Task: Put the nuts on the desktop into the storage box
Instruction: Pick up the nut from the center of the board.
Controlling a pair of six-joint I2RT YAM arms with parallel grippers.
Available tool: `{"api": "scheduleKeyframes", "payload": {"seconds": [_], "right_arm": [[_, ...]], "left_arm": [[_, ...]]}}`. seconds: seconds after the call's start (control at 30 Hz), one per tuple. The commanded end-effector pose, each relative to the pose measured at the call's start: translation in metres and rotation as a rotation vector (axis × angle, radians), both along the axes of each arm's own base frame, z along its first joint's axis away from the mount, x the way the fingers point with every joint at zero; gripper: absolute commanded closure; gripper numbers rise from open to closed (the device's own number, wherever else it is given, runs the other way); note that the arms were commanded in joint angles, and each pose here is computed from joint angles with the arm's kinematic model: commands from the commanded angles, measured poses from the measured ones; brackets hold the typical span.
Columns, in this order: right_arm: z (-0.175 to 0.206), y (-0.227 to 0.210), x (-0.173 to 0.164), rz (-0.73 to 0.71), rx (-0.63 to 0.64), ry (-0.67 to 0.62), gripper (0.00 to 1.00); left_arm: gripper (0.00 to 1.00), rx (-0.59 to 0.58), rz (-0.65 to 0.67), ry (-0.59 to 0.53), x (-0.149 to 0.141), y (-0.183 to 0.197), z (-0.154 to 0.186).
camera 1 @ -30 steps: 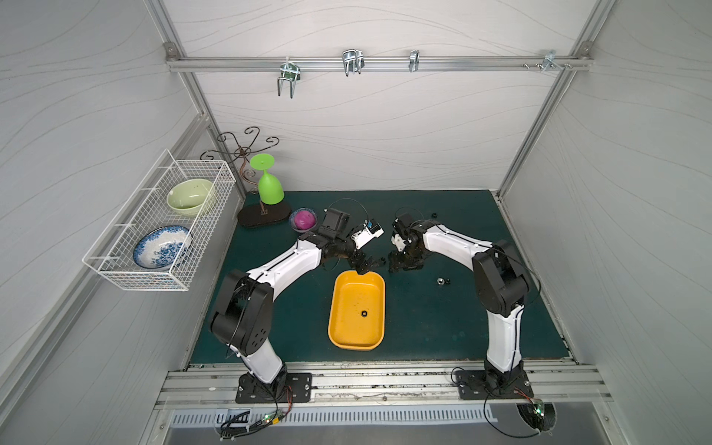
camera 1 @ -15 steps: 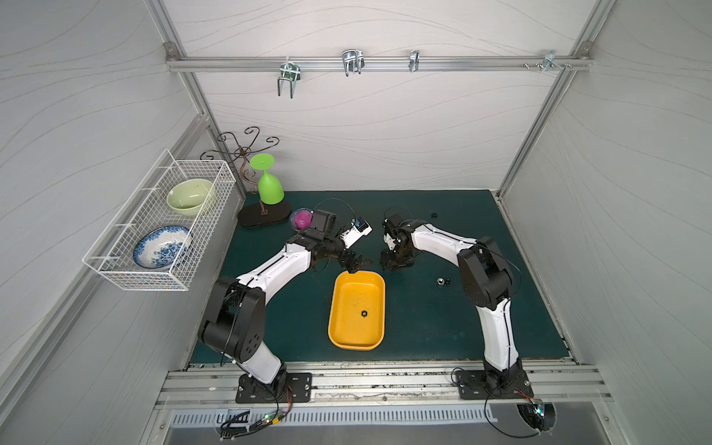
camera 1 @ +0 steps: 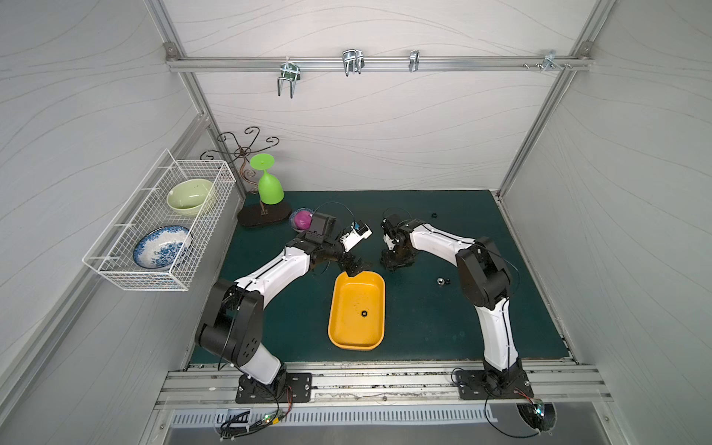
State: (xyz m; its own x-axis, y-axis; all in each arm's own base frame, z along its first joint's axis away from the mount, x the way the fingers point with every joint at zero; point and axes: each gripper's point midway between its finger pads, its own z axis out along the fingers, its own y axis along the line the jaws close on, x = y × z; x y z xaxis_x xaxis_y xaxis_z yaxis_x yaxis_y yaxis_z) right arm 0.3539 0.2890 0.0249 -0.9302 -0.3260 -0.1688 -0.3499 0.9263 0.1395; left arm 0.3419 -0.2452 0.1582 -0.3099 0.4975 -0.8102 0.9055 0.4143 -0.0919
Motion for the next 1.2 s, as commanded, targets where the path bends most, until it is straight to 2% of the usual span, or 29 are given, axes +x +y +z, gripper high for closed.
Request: {"api": "scheduleKeyframes", "payload": {"seconds": [0.0, 0.2, 0.37, 0.5, 0.67, 0.77, 1.0, 1.17], "right_arm": [[-0.011, -0.011, -0.022, 0.02, -0.077, 0.07, 0.47], [-0.008, -0.011, -0.028, 0.051, -0.119, 0.061, 0.49], [-0.013, -0.011, -0.027, 0.057, -0.133, 0.071, 0.6], [-0.012, -0.011, -0.027, 0.056, -0.133, 0.064, 0.72], [-0.006, -0.009, -0.021, 0.091, -0.125, 0.023, 0.79], [-0.002, -0.009, -0.016, 0.111, -0.127, 0.003, 0.86], [0.028, -0.01, -0.014, 0.13, -0.112, -0.04, 0.86], [0.06, -0.012, -0.019, 0.136, -0.087, -0.067, 0.85]], "left_arm": [[0.02, -0.032, -0.023, -0.053, -0.001, -0.002, 0.018], [0.01, -0.03, -0.02, -0.057, -0.001, -0.002, 0.02], [0.01, -0.031, -0.021, -0.056, -0.001, -0.002, 0.021], [0.01, -0.03, -0.019, -0.058, 0.0, -0.001, 0.021], [0.01, -0.032, -0.017, -0.059, 0.001, -0.002, 0.021], [0.01, -0.032, -0.016, -0.056, 0.001, -0.002, 0.022], [0.01, -0.041, -0.014, -0.048, -0.002, 0.004, 0.032], [0.01, -0.053, -0.056, -0.025, -0.016, 0.01, 0.044]]}}
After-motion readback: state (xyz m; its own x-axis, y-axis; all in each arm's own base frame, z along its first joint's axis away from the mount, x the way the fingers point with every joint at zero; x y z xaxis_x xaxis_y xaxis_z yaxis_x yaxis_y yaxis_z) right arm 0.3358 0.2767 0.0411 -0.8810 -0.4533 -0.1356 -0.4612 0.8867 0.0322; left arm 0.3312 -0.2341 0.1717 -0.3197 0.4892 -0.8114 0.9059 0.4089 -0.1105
